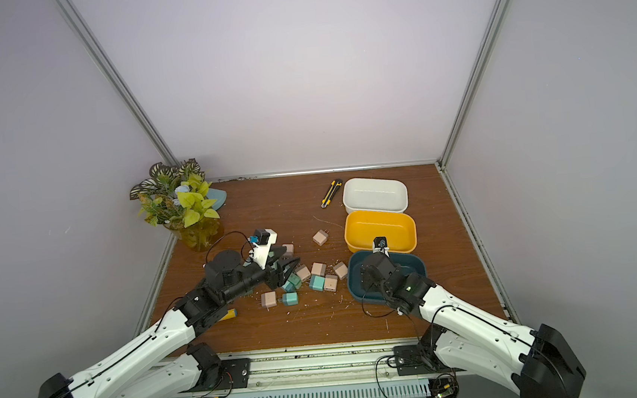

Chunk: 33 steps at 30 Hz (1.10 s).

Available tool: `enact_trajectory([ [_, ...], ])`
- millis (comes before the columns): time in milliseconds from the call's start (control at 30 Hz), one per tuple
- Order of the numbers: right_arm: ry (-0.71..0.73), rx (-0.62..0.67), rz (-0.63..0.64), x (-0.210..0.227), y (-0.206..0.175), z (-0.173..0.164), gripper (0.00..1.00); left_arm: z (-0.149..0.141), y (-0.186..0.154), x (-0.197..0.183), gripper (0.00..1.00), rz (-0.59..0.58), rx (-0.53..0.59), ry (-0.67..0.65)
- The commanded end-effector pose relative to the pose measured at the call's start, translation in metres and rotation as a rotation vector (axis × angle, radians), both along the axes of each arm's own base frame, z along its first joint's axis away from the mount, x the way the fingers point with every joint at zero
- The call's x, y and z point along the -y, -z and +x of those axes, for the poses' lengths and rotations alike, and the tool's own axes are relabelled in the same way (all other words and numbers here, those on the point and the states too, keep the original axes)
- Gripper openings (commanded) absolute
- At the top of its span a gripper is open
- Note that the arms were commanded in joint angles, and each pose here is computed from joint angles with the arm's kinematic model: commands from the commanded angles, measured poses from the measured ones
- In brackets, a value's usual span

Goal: Place the plugs by color into the storage box
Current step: Place the plug in the storage box.

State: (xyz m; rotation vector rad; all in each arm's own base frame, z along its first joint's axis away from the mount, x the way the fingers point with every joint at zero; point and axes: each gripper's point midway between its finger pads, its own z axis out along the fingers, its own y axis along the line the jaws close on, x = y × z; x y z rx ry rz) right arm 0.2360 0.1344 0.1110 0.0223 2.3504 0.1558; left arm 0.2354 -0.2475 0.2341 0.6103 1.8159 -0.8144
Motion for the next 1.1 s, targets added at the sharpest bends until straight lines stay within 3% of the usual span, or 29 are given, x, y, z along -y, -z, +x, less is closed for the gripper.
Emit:
enact_trajectory([
  [0,0.017,0.056,0.055,-0.01,-0.017,0.013,0.83,-0.006,-0.01,0.004,0.64,-0.024,0.01,0.028],
  [300,-0.002,0.05,0.115,-0.022,-0.019,0.014,0.83,-0.012,-0.015,0.002,0.64,-0.035,0.018,0.04],
  [733,-0.065,0.112,0.166,-0.038,-0.063,0.022,0.75,-0.007,-0.004,0.004,0.64,-0.007,-0.041,0.022],
  [1067,-0.23,0.172,0.282,-0.072,-0.093,0.012,0.7,-0.006,0.048,-0.003,0.63,0.136,-0.218,-0.022],
])
